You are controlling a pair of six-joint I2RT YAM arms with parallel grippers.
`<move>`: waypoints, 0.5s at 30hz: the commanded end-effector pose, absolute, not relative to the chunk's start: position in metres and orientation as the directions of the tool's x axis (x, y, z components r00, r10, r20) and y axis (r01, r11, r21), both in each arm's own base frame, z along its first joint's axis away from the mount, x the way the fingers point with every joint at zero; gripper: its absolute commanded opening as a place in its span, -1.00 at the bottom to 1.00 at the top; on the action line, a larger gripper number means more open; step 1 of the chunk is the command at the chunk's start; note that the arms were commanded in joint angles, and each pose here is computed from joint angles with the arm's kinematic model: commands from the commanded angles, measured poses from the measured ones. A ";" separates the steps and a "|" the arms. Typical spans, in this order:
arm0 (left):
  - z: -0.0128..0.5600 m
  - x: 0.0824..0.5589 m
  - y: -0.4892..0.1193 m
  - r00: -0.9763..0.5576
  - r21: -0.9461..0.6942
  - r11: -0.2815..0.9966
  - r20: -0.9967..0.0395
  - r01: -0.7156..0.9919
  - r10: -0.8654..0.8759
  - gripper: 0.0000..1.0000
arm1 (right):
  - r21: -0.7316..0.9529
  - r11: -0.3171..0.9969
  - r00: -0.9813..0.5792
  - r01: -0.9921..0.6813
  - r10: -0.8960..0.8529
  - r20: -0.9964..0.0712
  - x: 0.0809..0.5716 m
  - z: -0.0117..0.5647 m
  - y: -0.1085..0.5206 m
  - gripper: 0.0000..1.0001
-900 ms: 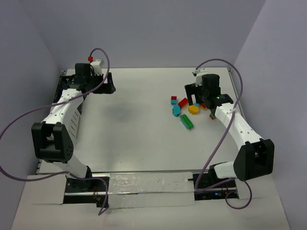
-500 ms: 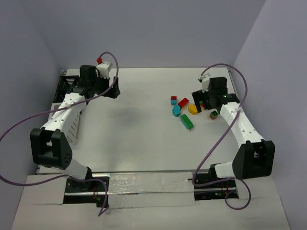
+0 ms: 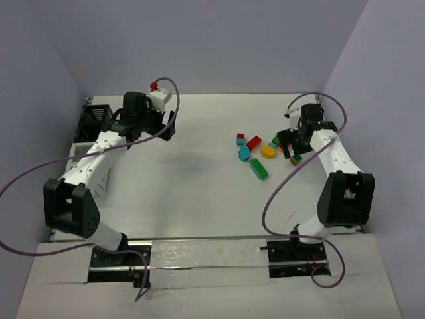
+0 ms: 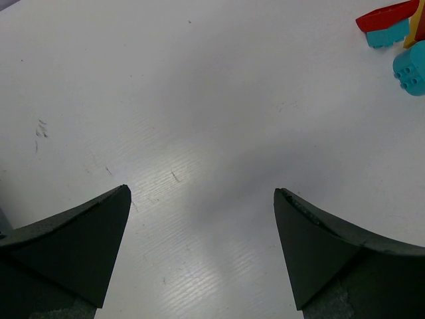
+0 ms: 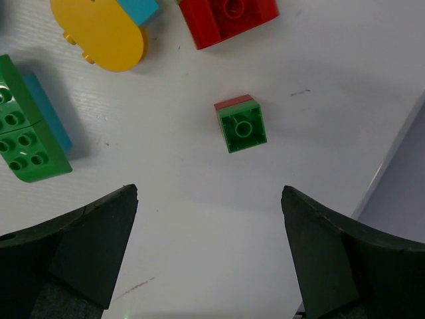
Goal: Sort the legos into containers by color
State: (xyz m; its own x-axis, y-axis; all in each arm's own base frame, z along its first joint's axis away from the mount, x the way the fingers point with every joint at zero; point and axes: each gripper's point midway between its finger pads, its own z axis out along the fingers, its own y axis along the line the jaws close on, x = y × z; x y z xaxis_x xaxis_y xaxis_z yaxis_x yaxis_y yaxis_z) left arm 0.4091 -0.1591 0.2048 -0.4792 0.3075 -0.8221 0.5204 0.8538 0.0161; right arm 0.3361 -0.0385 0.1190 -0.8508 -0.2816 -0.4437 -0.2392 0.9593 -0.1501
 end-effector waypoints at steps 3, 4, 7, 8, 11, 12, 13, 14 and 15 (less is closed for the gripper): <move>0.219 0.413 -0.161 -0.428 0.052 0.844 -0.844 0.534 0.323 0.99 | -0.125 0.954 -0.859 -0.272 -0.300 -0.416 0.355 0.117 -0.039 0.89; 0.219 0.413 -0.162 -0.427 0.050 0.841 -0.844 0.539 0.324 0.99 | -0.127 0.953 -0.857 -0.275 -0.302 -0.418 0.358 0.119 -0.039 0.89; 0.217 0.409 -0.166 -0.426 0.045 0.821 -0.838 0.569 0.341 0.99 | -0.104 0.947 -0.864 -0.303 -0.319 -0.390 0.362 0.112 -0.041 0.89; 0.216 0.408 -0.167 -0.425 0.044 0.816 -0.837 0.576 0.345 0.98 | -0.094 0.946 -0.870 -0.309 -0.321 -0.375 0.362 0.107 -0.042 0.88; 0.214 0.406 -0.169 -0.426 0.037 0.806 -0.834 0.590 0.351 0.98 | -0.074 0.940 -0.875 -0.333 -0.337 -0.347 0.365 0.101 -0.048 0.84; 0.213 0.405 -0.169 -0.429 0.033 0.803 -0.832 0.595 0.352 0.98 | -0.059 0.940 -0.883 -0.337 -0.337 -0.327 0.364 0.096 -0.050 0.82; 0.212 0.404 -0.170 -0.432 0.030 0.802 -0.830 0.597 0.353 0.98 | -0.054 0.938 -0.883 -0.341 -0.340 -0.322 0.364 0.095 -0.051 0.81; 0.211 0.404 -0.170 -0.435 0.028 0.799 -0.827 0.600 0.356 0.98 | -0.051 0.936 -0.881 -0.349 -0.346 -0.322 0.365 0.095 -0.052 0.80; 0.210 0.404 -0.172 -0.438 0.021 0.795 -0.825 0.607 0.357 0.99 | -0.047 0.933 -0.883 -0.356 -0.353 -0.309 0.365 0.091 -0.056 0.79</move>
State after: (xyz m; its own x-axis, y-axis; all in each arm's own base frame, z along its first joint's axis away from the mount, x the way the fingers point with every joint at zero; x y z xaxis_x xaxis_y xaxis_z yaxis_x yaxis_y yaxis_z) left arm 0.4059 -0.1617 0.2032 -0.4608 0.3458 -0.8174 0.5616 0.8267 0.0331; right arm 0.3643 -0.0479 0.0915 -0.8854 -0.3228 -0.3345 -0.3167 0.9456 -0.0744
